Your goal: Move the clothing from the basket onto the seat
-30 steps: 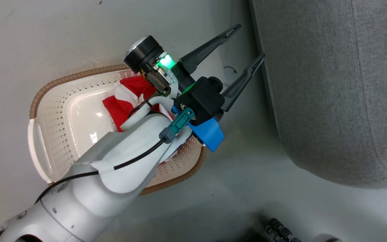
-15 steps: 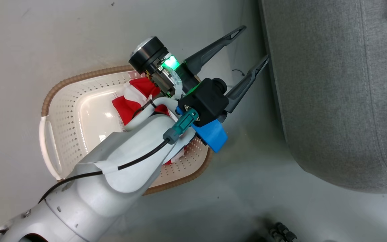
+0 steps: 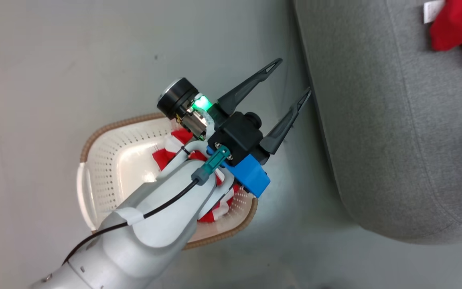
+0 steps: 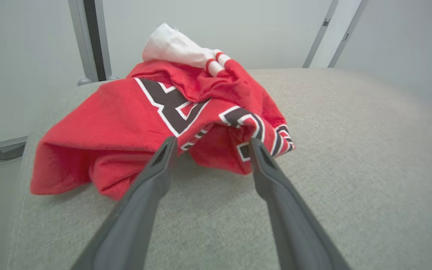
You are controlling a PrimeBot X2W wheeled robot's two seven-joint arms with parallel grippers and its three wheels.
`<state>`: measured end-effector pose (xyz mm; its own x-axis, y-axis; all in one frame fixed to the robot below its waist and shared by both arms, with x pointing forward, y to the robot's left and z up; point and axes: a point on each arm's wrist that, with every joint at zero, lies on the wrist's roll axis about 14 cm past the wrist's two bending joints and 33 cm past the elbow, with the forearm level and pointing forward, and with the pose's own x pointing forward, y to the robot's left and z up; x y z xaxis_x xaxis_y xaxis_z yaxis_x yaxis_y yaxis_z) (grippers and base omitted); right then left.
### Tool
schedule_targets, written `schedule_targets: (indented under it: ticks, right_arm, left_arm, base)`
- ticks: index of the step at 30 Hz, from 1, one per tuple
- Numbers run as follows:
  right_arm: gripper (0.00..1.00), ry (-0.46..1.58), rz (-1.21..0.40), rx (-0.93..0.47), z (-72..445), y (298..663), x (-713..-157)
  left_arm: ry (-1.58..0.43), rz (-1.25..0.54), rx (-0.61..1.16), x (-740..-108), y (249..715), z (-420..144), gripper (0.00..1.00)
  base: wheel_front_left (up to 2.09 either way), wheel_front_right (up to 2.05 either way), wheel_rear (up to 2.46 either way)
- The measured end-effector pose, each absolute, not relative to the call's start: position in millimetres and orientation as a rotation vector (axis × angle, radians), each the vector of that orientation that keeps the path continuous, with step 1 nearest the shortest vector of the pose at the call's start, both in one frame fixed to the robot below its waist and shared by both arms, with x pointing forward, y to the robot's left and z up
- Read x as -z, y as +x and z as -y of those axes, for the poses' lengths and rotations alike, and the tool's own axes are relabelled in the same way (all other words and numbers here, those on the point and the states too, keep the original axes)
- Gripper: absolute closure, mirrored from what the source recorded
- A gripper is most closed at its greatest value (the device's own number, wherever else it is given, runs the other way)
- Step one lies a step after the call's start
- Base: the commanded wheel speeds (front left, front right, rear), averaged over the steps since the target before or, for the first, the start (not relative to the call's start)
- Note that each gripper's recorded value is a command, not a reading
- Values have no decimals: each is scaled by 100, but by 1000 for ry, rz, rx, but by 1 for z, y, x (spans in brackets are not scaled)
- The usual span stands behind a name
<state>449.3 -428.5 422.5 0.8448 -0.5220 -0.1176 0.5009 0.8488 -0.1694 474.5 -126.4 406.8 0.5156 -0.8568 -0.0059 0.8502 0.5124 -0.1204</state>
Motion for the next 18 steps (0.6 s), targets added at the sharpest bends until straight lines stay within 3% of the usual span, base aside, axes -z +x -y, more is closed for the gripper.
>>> schedule_targets:
  ticks: [18]
  right_arm:
    - [0, -31, 59, 248, 309, 438, -496]
  left_arm:
    - [-129, -28, 662, -471, 456, 28, 0]
  base:
    - [0, 0, 0]
